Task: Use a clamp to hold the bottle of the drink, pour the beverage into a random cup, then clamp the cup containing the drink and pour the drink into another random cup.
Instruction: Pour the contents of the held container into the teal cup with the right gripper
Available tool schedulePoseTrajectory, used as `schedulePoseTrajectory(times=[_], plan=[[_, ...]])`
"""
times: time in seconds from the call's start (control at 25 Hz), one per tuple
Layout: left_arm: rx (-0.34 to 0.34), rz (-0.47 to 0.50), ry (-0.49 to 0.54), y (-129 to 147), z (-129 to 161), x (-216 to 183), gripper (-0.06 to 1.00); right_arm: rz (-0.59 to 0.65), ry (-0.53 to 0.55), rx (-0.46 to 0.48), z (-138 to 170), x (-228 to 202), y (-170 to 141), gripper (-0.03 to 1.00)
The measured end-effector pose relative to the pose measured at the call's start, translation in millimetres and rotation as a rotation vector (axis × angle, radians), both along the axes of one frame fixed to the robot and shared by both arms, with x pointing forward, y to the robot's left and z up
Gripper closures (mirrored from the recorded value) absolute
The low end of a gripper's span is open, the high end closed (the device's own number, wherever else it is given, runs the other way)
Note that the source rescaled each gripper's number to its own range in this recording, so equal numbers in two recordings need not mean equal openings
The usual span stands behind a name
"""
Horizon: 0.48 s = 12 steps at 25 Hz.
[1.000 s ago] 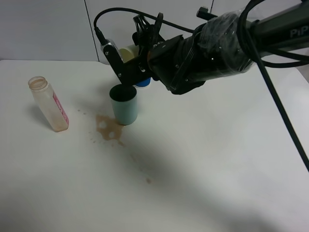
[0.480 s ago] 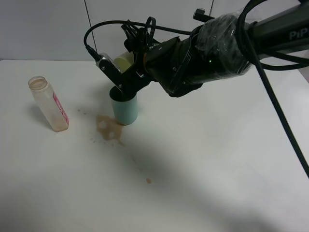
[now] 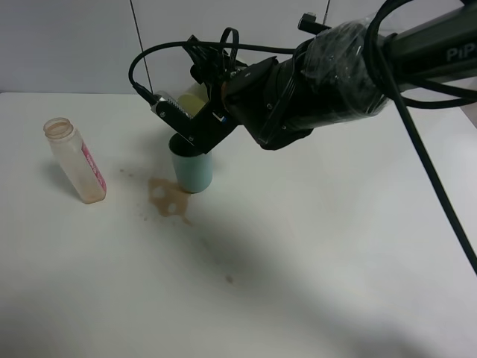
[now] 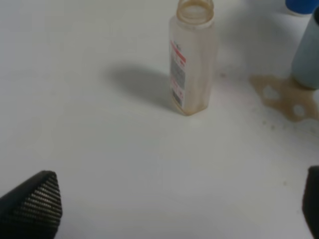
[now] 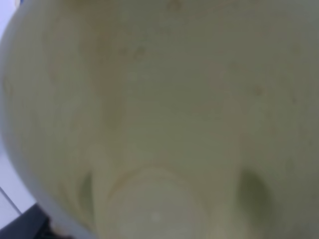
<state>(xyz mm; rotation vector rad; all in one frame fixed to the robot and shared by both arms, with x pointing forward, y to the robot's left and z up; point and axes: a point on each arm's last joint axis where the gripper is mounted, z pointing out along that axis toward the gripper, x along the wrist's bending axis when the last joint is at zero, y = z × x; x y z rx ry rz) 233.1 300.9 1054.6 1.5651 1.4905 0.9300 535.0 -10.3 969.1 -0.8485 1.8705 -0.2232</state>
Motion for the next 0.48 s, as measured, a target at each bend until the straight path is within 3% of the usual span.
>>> schedulePoseTrajectory(times=[0.16,0.28,0.48], plan=[[0.0,0.0,0.0,0.0,0.0,0.0,0.02,-0.036,0.016,0.066,0.0,0.0,-0.1,0.97],[0.0,0.0,0.0,0.0,0.0,0.0,0.02,-0.129,0.06,0.241,0.0,0.0,-0.1,0.97],[0.0,0.0,0.0,0.0,0.0,0.0,0.02,-0.333,0.156,0.63,1.4,-0.1,-0.3,0.97]])
